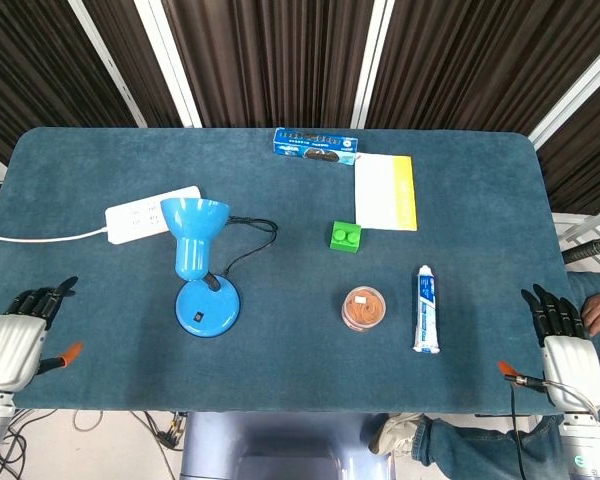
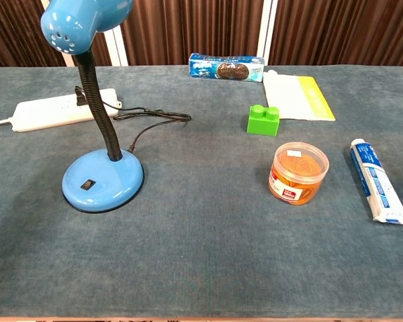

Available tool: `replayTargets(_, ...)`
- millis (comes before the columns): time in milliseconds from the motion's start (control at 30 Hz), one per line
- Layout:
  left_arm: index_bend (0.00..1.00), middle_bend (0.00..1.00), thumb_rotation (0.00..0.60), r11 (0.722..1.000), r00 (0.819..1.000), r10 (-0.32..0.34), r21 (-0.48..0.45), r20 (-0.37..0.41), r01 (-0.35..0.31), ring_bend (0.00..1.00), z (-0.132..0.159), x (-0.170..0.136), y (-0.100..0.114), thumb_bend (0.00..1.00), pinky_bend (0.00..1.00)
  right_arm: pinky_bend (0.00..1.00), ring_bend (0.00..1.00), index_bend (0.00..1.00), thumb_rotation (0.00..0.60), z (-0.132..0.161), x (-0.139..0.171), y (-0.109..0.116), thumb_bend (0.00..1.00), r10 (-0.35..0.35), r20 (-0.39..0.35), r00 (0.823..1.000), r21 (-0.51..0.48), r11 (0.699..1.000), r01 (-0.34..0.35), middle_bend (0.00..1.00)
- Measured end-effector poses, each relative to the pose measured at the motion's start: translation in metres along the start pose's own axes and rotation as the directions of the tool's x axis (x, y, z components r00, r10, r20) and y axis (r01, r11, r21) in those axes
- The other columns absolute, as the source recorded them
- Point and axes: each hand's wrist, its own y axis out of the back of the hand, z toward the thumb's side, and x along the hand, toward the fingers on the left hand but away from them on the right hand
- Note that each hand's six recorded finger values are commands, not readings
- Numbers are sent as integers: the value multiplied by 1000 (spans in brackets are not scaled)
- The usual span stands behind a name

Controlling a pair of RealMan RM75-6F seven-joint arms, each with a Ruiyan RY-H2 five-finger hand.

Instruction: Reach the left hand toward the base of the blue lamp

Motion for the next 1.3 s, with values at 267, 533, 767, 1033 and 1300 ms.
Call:
replayTargets(267,98,704,600,999,993,-46,34,112,42,752,26,6,-24,525,757,0,38,0,600,0,0,-2,104,2,4,1000,0,1000,-2,18)
replayTargets(533,88,714,600,977,959,-200,116,200,179,767,53,17,-69,545,773,0,38,0,600,0,0,1,104,-9,10,1000,-2,1000,9,18)
replayTargets(767,84,714,600,957,935,-284,129,212,261,771,65,32,-98,545,772,0,38,0,600,-4,-1,4,104,-17,22,1000,-11,1000,17,19)
replayTargets(1033,84,714,600,935,912,-350,137,214,327,771,71,40,-120,545,773,0,38,0,600,-4,-1,3,103,-13,21,1000,-8,1000,13,18)
replayTargets(1300,84,711,600,929,902,-369,129,225,348,771,78,45,-130,545,773,0,38,0,600,-3,-1,3,104,-12,20,1000,-9,1000,13,18)
